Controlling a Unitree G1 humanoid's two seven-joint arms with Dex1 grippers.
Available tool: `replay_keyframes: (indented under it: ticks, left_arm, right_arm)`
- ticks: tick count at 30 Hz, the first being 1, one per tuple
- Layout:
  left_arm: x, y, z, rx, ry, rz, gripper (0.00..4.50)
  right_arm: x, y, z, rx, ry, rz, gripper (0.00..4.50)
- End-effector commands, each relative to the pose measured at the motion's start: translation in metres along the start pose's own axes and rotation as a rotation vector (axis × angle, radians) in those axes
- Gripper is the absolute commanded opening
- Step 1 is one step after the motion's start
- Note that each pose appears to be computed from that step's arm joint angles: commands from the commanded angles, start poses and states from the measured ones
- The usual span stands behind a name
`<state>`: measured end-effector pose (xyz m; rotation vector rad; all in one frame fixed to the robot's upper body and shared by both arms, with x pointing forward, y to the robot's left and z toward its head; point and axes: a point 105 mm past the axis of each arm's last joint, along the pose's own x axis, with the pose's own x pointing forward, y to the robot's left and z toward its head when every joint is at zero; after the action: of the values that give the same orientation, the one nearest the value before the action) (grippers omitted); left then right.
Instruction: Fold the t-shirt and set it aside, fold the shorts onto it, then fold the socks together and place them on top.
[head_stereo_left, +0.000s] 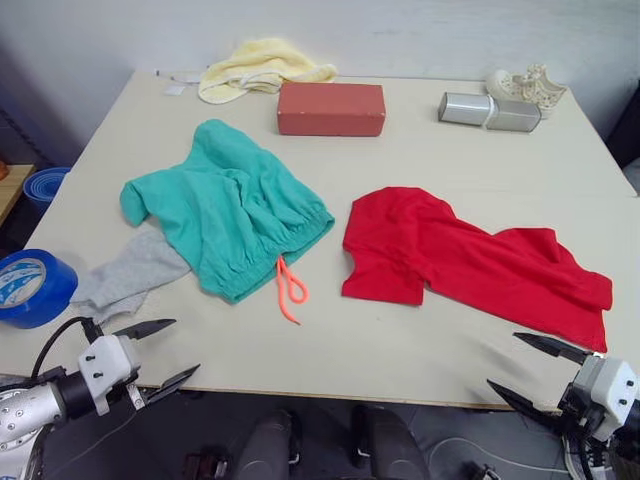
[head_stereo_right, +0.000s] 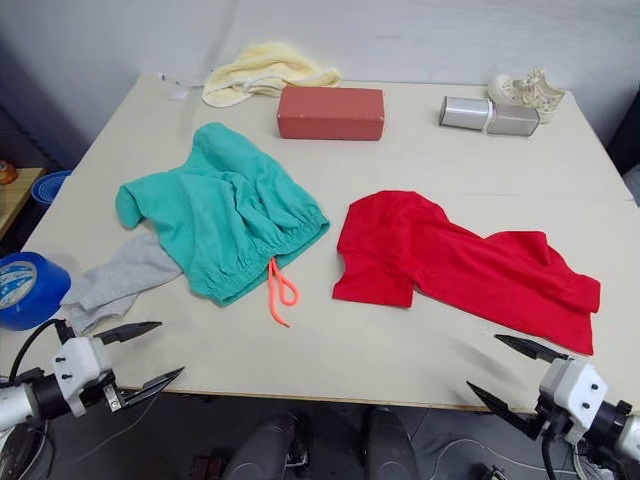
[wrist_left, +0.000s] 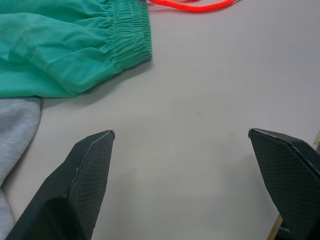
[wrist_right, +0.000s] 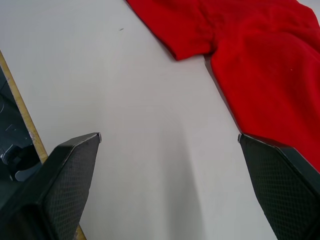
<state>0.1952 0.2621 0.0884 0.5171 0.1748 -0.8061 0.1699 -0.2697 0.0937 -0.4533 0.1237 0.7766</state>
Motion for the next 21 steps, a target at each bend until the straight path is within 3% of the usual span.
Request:
replay_keyframes:
  ticks: [1,9,13,20,21]
  left_arm:
    - [-0.003,0.003,0.004,0.013,-0.021,0.014,4.5]
    - [0.0,0.0,0.019,-0.129,-0.102,-0.073,4.5]
    - [0.002,-0.009,0.025,-0.165,-0.098,-0.182,4.5]
    - [0.043,-0.02,0.076,0.003,-0.231,-0.43,4.5]
    - [0.05,-0.025,0.082,0.089,-0.234,-0.485,4.5]
  right_arm:
    - [0.001,0.001,0.008,-0.006,-0.032,-0.002,4.48]
    - [0.003,0.004,0.008,0.002,-0.045,-0.004,4.48]
    - [-0.002,0.0,0.01,0.001,-0.047,-0.05,4.48]
    - [-0.048,-0.018,0.005,-0.007,0.054,-0.268,4.48]
    - [-0.058,-0.021,0.004,-0.003,0.071,-0.318,4.48]
